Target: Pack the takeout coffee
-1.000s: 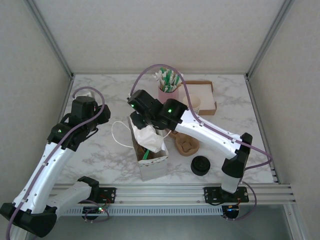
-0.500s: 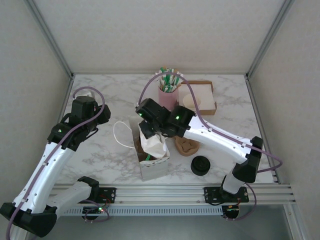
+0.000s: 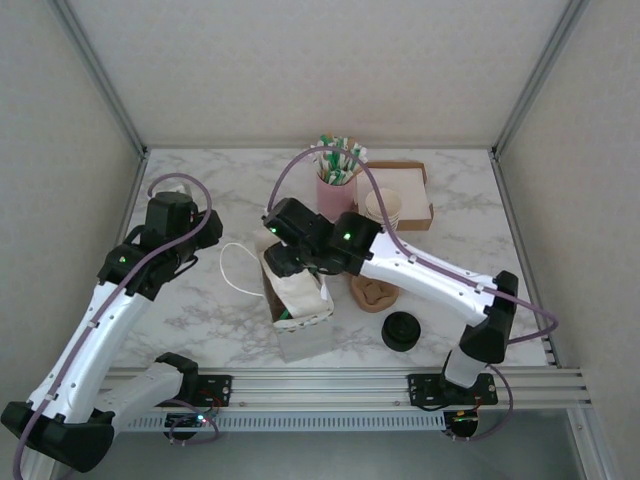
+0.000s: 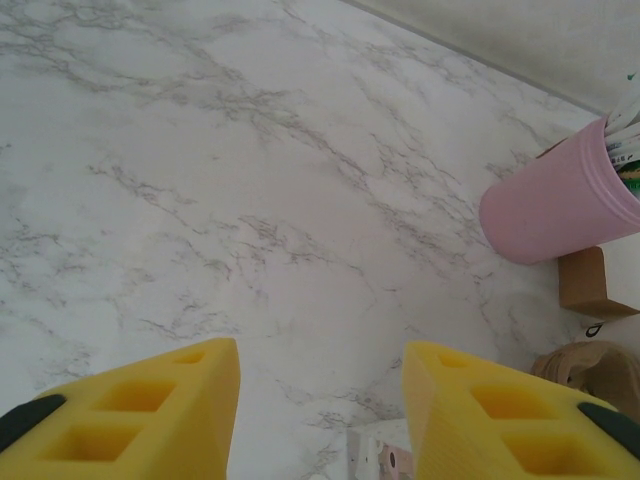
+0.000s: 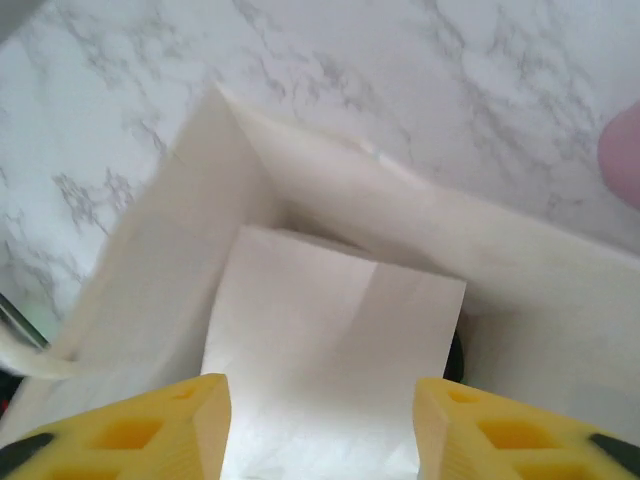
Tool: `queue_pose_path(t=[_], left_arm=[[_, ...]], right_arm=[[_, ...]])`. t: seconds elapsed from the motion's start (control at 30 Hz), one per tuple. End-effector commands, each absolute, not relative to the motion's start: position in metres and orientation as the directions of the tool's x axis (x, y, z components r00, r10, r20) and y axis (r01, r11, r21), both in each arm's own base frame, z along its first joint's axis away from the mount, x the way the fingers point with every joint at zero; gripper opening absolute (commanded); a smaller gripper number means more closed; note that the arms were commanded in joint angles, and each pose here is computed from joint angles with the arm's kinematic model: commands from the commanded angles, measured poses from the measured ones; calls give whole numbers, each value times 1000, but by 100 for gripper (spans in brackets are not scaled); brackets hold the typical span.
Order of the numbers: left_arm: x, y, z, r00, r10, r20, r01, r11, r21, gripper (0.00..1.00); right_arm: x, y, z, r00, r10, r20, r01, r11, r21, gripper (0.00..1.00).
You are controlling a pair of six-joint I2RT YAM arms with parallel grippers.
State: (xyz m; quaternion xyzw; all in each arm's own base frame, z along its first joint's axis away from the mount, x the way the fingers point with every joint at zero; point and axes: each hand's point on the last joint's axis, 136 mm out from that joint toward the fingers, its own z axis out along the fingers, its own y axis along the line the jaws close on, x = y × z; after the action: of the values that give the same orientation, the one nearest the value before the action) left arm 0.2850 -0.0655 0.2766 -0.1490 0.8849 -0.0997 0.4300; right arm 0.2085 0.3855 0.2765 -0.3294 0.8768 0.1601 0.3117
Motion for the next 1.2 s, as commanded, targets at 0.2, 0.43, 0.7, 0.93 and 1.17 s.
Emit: queue_pose_path(t=[0.2,0.43,0.7,0.93,1.17], left_arm=[[289,-77,298,-520,-377,-767,-90,917,-389,68],[286,-36,310,-337,-459,-822,-247,885,-394,100],[286,1,300,-182,-495,-850,-436,815,-381,100],[299,19,280,-135,-444,-886,-544,781,-308,100],[324,32,253,-125,-328,-937,-571,795,-202,100]], right_arm=[[217,324,422,-267,-132,-955,-629,774,68,67],[268,221,444,-49,21,-999,-308,951,35,84],[320,95,410,52,206,-977,12,978,207,99],[352,24,347,-9,352,-936,176,922,345,99],[382,24,276,-194,243,-950,270,945,186,99]])
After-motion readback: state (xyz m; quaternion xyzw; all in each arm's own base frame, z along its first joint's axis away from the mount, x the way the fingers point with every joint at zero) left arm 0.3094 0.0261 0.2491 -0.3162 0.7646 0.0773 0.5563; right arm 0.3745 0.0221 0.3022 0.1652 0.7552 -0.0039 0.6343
